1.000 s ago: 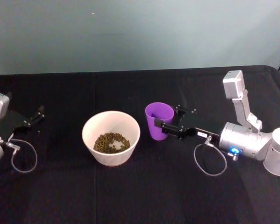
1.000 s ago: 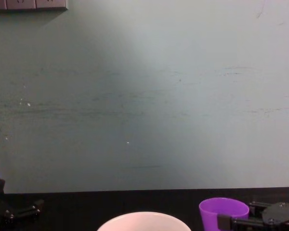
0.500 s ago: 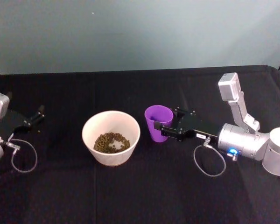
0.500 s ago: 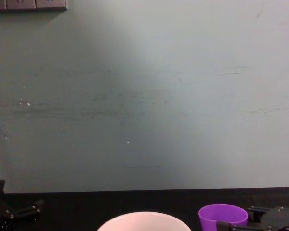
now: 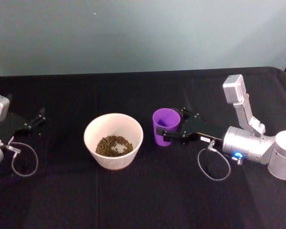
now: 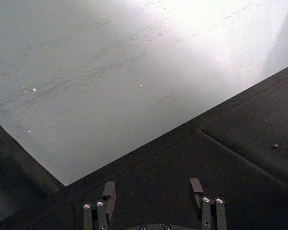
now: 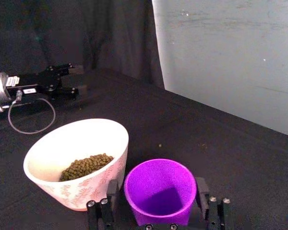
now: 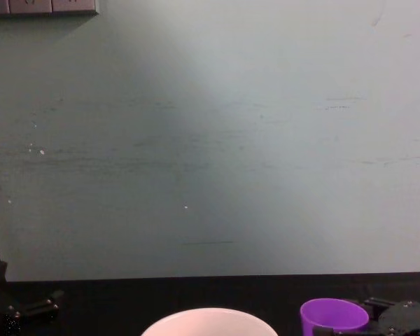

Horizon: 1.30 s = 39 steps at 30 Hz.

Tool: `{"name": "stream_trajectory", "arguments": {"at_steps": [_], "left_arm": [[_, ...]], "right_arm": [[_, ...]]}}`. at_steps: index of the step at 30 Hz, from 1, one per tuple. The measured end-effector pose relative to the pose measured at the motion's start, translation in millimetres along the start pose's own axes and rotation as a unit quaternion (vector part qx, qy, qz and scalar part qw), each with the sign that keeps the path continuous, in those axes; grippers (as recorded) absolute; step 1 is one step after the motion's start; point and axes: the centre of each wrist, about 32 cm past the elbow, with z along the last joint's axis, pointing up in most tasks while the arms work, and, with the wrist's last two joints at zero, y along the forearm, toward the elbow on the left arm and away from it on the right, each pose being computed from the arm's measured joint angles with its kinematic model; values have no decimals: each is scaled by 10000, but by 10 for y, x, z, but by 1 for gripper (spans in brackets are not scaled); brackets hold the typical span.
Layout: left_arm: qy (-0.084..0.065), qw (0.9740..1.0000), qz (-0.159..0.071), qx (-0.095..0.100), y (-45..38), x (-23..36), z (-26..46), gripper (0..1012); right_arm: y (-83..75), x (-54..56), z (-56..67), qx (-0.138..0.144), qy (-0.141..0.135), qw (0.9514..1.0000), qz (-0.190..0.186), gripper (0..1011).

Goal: Pick up the cup and pour the mung beans from the cup into the bowl.

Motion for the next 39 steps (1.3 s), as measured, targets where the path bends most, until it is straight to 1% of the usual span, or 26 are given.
{"name": "stream_trajectory", "arguments": {"at_steps": [1, 14, 15, 18, 23, 28, 31, 33, 34, 35, 36, 38, 39], "left_arm": [[0, 10000, 0, 0, 0, 0, 0, 1000], [0, 10000, 0, 0, 0, 0, 0, 1000], [0, 10000, -1, 1, 0, 0, 0, 1000], [0, 10000, 0, 1, 0, 0, 0, 1000], [0, 10000, 0, 1, 0, 0, 0, 1000], [0, 10000, 0, 1, 0, 0, 0, 1000], [0, 10000, 0, 1, 0, 0, 0, 1000], [0, 10000, 0, 1, 0, 0, 0, 1000], [0, 10000, 0, 1, 0, 0, 0, 1000], [0, 10000, 0, 1, 0, 0, 0, 1000], [0, 10000, 0, 1, 0, 0, 0, 1000], [0, 10000, 0, 0, 0, 0, 0, 1000], [0, 10000, -1, 0, 0, 0, 0, 1000]], "right_arm": [[0, 0, 0, 0, 0, 10000, 0, 1003], [-2, -12, 6, 6, -10, 10000, -31, 1003], [-13, -49, 27, 31, -86, 9999, -90, 1003], [-47, -93, 65, 116, -210, 9995, -212, 1002], [-88, -124, 106, 250, -280, 9989, -296, 1002], [-153, -173, 162, 488, -316, 9975, -399, 1003], [-207, -244, 224, 639, -358, 9958, -556, 1002], [-222, -280, 247, 683, -385, 9948, -657, 1003], [-234, -321, 267, 711, -424, 9937, -756, 1003], [-234, -321, 267, 711, -424, 9937, -756, 1003], [-249, -372, 288, 730, -484, 9918, -927, 1003], [-262, -420, 303, 740, -532, 9898, -1094, 1003], [-272, -463, 310, 754, -547, 9879, -1241, 1002]]}}
